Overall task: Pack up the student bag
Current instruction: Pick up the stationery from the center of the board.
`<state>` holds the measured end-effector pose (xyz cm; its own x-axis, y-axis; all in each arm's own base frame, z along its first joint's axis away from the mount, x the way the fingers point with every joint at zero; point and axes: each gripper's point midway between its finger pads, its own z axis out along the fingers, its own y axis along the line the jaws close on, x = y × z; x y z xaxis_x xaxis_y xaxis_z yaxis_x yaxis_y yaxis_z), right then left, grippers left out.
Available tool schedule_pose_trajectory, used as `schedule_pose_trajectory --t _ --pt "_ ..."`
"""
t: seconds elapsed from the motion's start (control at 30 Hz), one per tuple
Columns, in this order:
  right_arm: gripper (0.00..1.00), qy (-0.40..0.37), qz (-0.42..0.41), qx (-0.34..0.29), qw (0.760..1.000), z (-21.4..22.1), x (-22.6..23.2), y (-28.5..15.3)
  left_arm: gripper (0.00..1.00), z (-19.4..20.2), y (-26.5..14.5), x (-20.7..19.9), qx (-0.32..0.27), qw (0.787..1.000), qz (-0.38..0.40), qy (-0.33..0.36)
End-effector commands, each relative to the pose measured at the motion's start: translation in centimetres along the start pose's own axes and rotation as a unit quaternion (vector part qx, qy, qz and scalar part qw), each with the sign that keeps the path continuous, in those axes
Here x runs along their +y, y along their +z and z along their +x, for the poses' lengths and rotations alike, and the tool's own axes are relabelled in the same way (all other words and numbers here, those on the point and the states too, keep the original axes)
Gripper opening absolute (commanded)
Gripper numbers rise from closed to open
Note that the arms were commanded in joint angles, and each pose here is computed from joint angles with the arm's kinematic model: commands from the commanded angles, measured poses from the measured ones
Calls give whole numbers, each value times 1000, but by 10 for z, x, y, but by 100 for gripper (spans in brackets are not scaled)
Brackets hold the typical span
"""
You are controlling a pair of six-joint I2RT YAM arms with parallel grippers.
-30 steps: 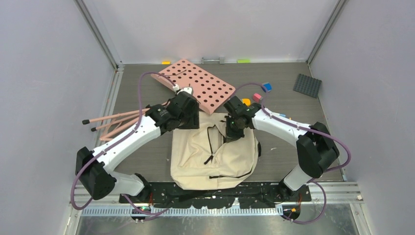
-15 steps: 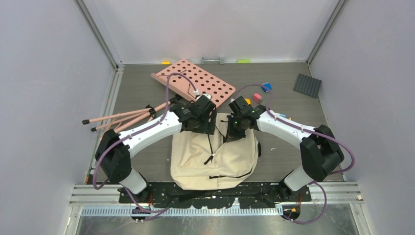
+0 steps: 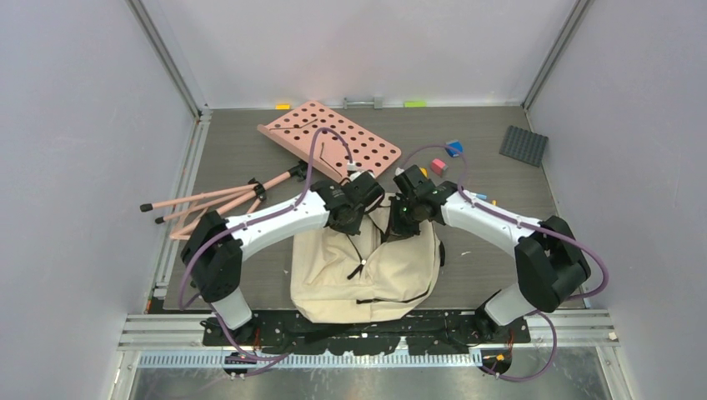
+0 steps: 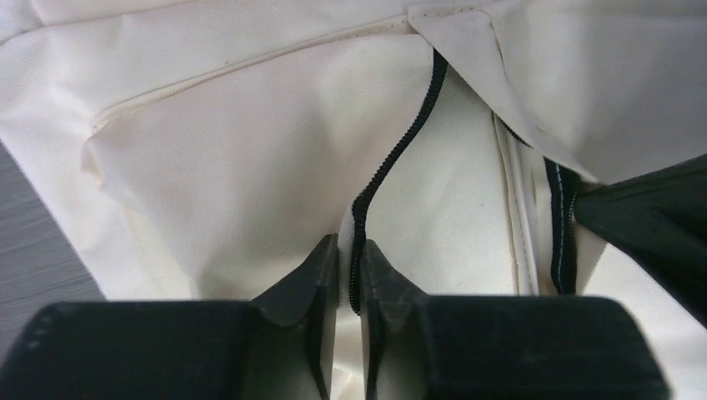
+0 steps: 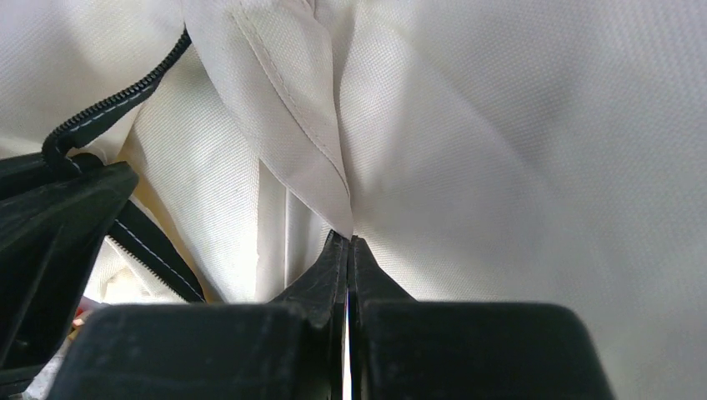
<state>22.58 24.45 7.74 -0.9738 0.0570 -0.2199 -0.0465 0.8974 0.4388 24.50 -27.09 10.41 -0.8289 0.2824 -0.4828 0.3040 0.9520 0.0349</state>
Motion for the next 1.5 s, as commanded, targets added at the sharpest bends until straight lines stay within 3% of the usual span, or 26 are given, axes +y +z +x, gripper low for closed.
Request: schedule_pose_trajectory --t 0.0,0.03,0.13,0.27,0.33,0.37,0.43,0.5,0.73,1.0,1.47 --pt "1 -10 10 -42 999 -15 -1 -20 6 -17 -29 13 -23 999 -34 11" --pt "1 -13 17 -43 999 -16 -4 -23 1 -20 -35 14 -27 999 -34 9" --pt "1 -19 30 -74 997 -31 -3 -37 0 -33 -57 15 -48 999 -25 -5" --pt "17 -22 45 -121 991 -57 -1 -66 0 -40 -77 2 -66 997 31 -14" --pt "41 -23 49 -145 988 -72 -1 -84 0 -39 -80 -3 -66 996 54 -15" --pt "58 -25 59 -154 986 -78 -4 -90 0 -36 -80 -5 -63 996 63 -13" --pt "75 -26 72 -177 981 -94 -11 -104 0 -31 -76 -7 -52 996 73 -8" --pt "84 -31 87 -193 977 -108 -19 -114 0 -28 -73 -6 -43 996 76 -7" --pt "87 -7 128 -206 970 -153 -66 -121 0 -33 -68 -11 -35 995 98 8" --pt "87 -2 188 -187 964 -200 -126 -92 0 -41 -52 -6 -28 994 105 2" --pt "82 -75 231 -142 959 -257 -180 -53 0 -45 -46 -17 -31 991 129 10"
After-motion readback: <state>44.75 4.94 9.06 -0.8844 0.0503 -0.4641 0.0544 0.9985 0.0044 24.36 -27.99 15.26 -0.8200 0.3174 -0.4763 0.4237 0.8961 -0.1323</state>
